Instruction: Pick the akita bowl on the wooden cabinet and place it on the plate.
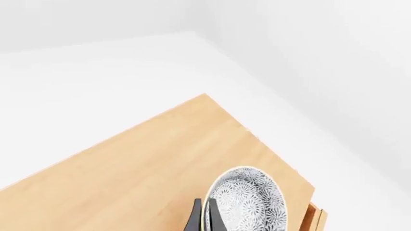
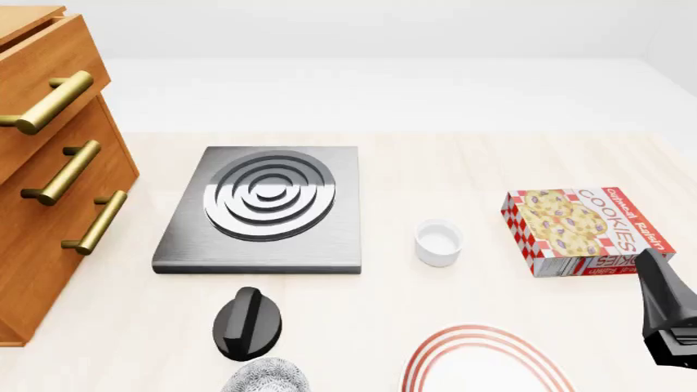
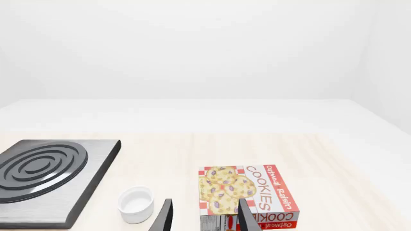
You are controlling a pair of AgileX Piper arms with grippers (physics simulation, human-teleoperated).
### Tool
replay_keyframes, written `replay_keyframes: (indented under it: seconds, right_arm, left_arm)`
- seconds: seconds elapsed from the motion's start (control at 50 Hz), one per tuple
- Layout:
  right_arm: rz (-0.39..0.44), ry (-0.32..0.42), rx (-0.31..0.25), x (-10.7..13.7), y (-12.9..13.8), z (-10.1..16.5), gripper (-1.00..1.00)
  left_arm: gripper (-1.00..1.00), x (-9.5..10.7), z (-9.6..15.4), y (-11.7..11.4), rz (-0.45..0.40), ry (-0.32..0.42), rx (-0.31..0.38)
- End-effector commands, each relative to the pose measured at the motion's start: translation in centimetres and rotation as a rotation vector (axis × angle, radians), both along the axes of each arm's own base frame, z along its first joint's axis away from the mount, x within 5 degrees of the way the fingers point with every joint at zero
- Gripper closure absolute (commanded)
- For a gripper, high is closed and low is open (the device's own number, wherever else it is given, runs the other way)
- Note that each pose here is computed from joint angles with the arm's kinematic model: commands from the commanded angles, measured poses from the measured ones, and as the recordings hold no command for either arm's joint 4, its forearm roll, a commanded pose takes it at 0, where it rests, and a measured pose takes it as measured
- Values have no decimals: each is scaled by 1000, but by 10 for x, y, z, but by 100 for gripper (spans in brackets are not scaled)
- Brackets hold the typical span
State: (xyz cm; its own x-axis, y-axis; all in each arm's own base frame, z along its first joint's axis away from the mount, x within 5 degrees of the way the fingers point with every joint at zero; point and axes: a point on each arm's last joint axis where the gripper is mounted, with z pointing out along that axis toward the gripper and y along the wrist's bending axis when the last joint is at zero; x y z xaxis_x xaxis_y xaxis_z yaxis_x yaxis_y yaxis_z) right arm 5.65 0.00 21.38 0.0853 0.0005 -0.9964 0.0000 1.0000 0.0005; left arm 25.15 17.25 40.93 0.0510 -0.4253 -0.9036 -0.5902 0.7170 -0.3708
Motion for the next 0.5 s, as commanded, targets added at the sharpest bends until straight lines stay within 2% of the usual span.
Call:
replay_keyframes:
  seconds: [0.02, 0.14, 0.18, 0.5]
  right_arm:
    - [0, 0, 0, 0, 0, 0, -100]
    - [0, 0, 0, 0, 0, 0, -100]
    - [0, 0, 0, 0, 0, 0, -100]
    - [0, 0, 0, 0, 0, 0, -100]
  left_arm:
    - [100, -18, 25, -27, -33, -100, -4]
    - [100, -30, 41, -46, -67, -160, -11]
    - [100, -32, 44, -50, -75, -173, -34]
    - [100, -51, 62, -67, -87, -226, -84]
